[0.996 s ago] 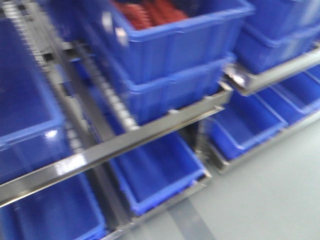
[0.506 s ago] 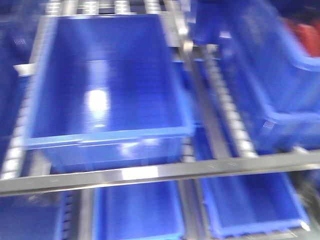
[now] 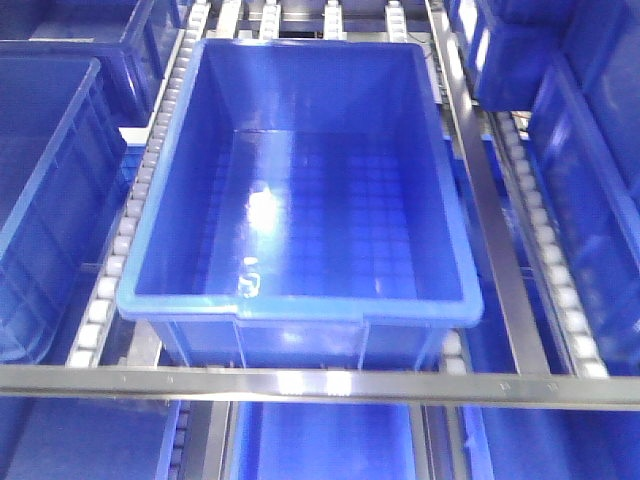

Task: Pour parts from conveyor to right shelf
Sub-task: 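Turn toward the shelf and stop facing an empty blue bin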

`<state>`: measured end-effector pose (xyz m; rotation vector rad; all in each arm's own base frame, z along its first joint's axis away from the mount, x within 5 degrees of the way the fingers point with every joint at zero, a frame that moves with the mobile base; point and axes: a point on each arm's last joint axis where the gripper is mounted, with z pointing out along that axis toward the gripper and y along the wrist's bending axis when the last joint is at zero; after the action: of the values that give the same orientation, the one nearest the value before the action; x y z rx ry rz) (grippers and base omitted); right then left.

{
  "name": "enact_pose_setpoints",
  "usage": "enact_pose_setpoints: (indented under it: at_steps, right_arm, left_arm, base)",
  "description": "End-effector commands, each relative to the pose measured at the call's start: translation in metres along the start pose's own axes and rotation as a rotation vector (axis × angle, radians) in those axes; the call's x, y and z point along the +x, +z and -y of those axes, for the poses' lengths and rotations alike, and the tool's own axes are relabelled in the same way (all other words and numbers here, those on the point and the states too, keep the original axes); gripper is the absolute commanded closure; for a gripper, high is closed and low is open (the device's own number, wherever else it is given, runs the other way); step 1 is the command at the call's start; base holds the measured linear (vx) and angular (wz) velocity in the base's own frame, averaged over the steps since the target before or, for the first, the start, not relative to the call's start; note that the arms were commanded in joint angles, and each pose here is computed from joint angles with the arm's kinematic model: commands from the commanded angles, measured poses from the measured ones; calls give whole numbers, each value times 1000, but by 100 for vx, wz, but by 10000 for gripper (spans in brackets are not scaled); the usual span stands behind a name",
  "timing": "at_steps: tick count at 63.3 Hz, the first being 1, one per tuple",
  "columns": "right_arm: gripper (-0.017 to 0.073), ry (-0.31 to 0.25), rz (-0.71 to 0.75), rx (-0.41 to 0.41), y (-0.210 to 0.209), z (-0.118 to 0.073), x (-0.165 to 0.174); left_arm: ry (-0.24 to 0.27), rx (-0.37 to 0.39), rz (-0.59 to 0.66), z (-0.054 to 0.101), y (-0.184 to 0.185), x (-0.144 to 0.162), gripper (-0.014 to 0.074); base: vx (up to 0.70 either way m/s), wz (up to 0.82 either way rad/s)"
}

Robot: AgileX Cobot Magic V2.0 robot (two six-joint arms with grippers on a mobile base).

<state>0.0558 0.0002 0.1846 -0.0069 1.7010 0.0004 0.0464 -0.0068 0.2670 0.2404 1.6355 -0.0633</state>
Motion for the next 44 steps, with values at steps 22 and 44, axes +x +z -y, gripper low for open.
enact_pose_setpoints:
  at_steps: [22, 44]
  right_arm:
    - [568, -11, 73, 2, 0, 0, -3]
    - [568, -11, 71, 2, 0, 0, -2]
  left_arm:
    - [-9, 3, 99, -1, -1, -15, 600]
    - [-9, 3, 99, -1, -1, -15, 600]
  base:
    - [24, -3]
    - [25, -8]
